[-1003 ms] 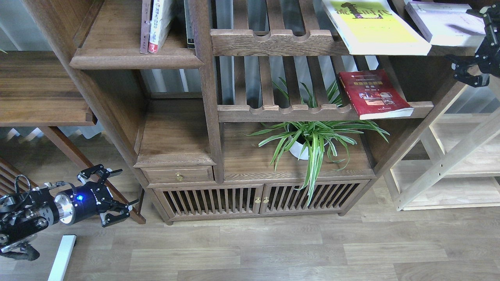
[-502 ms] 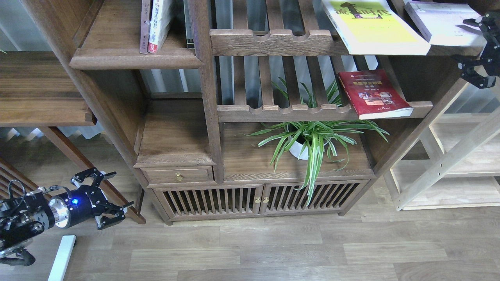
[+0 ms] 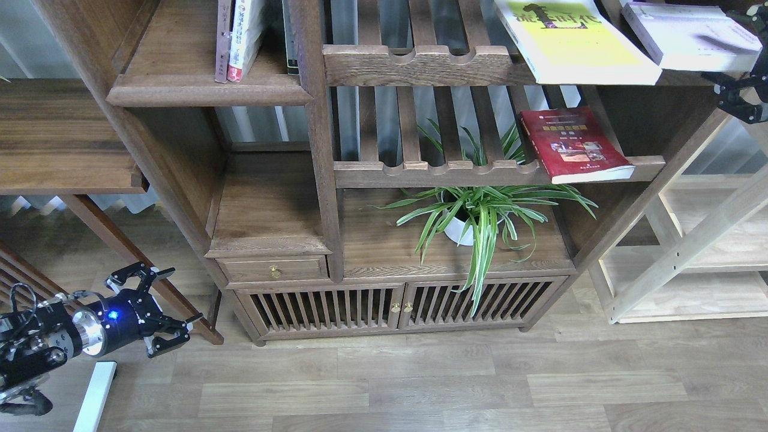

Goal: Organize books on shelf

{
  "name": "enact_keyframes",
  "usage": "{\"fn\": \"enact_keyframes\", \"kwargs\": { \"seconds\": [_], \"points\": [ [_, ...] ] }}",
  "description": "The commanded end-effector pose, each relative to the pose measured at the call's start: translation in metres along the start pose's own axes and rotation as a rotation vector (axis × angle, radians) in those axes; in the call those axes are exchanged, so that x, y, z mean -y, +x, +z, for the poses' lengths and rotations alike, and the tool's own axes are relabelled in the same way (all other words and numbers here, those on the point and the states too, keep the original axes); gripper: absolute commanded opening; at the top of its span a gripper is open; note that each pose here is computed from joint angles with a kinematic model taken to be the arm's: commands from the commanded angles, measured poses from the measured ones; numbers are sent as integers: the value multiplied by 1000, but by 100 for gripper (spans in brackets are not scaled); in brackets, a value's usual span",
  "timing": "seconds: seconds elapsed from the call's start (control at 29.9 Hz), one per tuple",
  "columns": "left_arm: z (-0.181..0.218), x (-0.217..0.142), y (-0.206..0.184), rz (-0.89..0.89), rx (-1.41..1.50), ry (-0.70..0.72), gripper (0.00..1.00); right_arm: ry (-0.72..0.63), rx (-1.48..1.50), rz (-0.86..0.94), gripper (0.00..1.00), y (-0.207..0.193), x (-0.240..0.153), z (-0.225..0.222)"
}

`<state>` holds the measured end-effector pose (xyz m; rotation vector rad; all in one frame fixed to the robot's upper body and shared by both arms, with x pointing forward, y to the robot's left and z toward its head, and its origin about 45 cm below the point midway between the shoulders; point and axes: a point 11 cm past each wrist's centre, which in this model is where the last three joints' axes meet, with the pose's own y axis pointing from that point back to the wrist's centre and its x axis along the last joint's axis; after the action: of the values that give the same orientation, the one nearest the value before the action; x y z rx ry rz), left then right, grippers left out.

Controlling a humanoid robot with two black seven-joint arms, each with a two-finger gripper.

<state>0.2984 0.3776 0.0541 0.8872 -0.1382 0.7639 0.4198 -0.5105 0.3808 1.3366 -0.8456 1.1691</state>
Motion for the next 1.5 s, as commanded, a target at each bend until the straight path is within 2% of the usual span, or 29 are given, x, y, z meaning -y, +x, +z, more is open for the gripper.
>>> {"fn": "enact_keyframes", "kwargs": {
  "seconds": [0.0, 0.03, 0.17, 0.27, 0.37, 0.74, 1.47],
  "points": [
    [-1, 0, 0, 2, 1, 2, 100, 0, -7, -7, 51, -1, 1, -1],
    [-2, 0, 1, 5, 2, 5, 100, -4, -9, -7, 43, -1, 1, 0],
    [-6, -2, 2, 10, 2, 16, 100, -3, -9, -16, 30, -3, 0, 0],
    [-7, -3, 3, 16, -5, 19, 100, -5, 0, -36, 9, -5, 0, 0],
    [-8, -3, 2, 15, -8, 21, 100, -4, 27, -53, 2, -6, -1, 1],
    [-14, -5, -3, 17, -10, 33, 100, 20, 201, 48, 1, 28, -21, 5],
    [-27, -9, -15, 17, -18, 58, 100, 64, 349, 24, 2, 41, -97, 13]
  ]
}}
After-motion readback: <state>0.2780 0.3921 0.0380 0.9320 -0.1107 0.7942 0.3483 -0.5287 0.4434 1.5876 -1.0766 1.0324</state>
